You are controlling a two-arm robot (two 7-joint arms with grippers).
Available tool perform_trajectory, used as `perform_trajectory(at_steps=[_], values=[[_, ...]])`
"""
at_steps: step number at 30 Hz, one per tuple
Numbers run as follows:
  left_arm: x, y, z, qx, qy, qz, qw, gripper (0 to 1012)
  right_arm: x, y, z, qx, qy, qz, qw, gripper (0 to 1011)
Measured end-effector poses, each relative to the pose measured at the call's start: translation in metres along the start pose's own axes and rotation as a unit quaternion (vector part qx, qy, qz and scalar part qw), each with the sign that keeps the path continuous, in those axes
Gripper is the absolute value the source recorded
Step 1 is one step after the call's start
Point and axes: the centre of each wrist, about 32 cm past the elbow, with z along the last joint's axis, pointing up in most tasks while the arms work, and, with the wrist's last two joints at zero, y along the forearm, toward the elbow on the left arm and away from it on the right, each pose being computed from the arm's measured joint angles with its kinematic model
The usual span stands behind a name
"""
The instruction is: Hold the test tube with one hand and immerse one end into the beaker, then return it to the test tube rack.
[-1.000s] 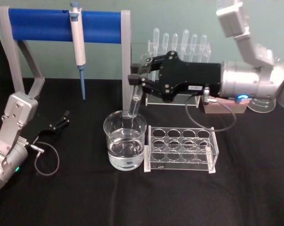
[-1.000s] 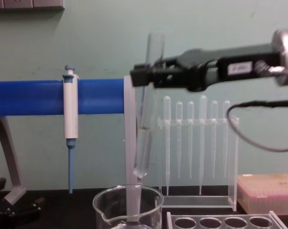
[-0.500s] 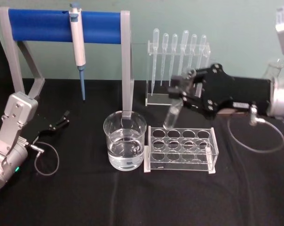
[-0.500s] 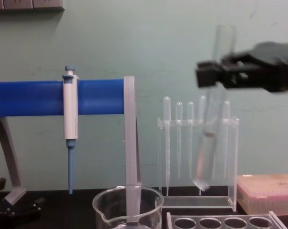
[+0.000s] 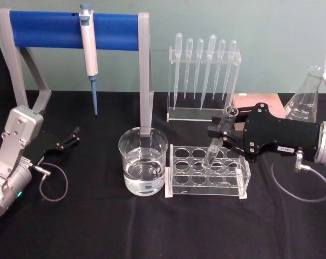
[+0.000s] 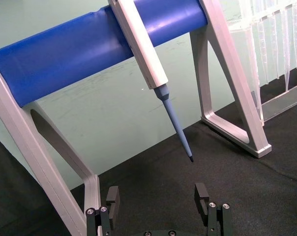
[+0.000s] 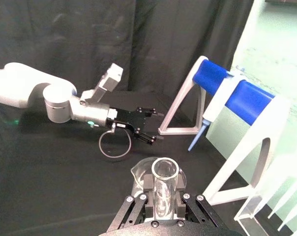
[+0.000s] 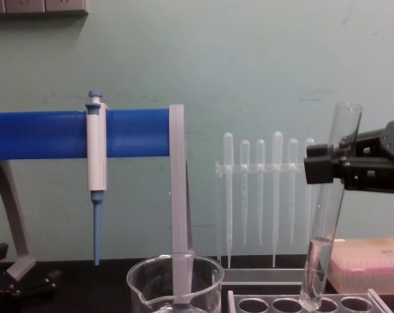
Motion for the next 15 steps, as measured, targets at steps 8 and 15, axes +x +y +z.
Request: perform_trajectory(at_steps=[8, 15], values=[[0.0000, 0.0000, 0.0000, 0.000, 0.000, 0.000, 1.0000, 1000, 0.001, 0.002, -0.009, 0.000, 0.006, -0.008, 1.0000, 238], [0.0000, 0.0000, 0.0000, 0.000, 0.000, 0.000, 1.0000, 1000, 0.000, 0.004, -0.021, 0.003, 0.012, -0.016, 0.9998, 238]])
